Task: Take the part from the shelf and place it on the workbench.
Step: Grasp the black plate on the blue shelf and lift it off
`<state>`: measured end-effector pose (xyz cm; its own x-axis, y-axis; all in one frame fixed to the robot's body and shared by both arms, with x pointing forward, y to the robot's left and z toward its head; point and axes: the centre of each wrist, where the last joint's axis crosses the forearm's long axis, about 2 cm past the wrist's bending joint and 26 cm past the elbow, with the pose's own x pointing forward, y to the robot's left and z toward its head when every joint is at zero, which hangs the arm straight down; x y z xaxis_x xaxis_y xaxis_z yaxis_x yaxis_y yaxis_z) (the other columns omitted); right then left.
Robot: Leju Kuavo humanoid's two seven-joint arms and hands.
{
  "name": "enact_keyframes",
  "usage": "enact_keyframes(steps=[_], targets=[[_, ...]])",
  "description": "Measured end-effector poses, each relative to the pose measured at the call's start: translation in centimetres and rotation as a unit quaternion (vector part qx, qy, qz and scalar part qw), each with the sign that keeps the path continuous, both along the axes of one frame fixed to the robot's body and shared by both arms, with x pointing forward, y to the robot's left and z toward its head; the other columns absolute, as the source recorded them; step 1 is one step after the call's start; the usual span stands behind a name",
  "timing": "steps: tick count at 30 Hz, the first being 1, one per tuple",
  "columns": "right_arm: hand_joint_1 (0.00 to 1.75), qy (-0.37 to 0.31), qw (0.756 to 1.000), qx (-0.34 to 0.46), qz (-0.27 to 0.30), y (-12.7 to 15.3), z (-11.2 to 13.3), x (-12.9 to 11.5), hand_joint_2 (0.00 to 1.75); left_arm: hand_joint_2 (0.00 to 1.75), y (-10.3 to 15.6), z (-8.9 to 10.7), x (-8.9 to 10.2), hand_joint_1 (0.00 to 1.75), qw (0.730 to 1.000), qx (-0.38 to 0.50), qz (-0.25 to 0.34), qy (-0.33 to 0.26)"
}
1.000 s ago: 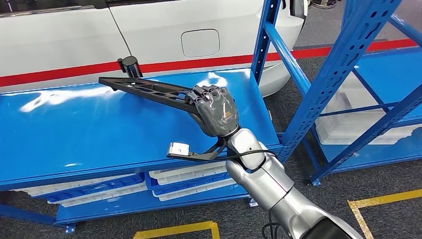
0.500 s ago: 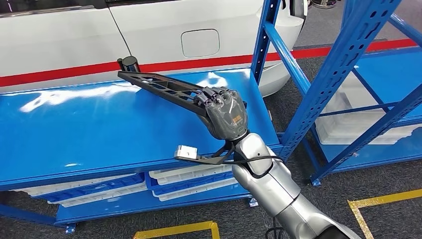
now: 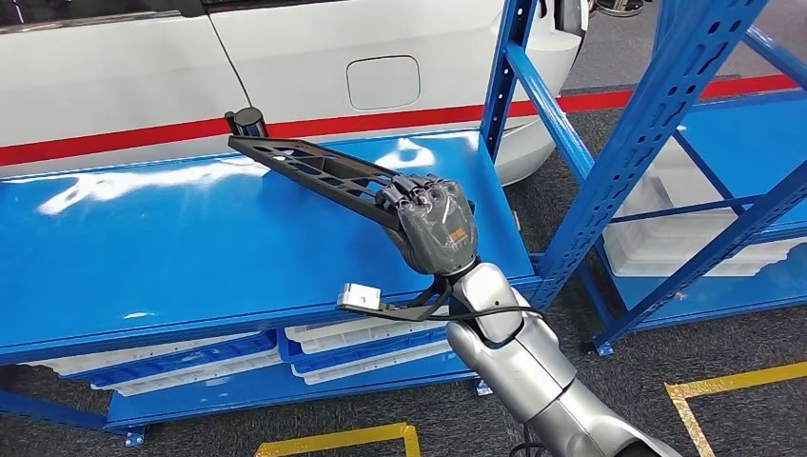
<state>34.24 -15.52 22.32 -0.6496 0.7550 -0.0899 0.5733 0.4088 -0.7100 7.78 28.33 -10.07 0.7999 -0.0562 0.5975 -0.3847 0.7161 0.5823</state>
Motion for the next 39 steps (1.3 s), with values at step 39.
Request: enact_keyframes(steps=[39], targets=[[1.75, 0.034, 0.999, -0.001, -0.017, -0.6, -2.6, -1.1, 1.75, 1.75, 0.5, -0.3, -1.4, 0.0, 0.999, -0.004, -0.021, 0.027]])
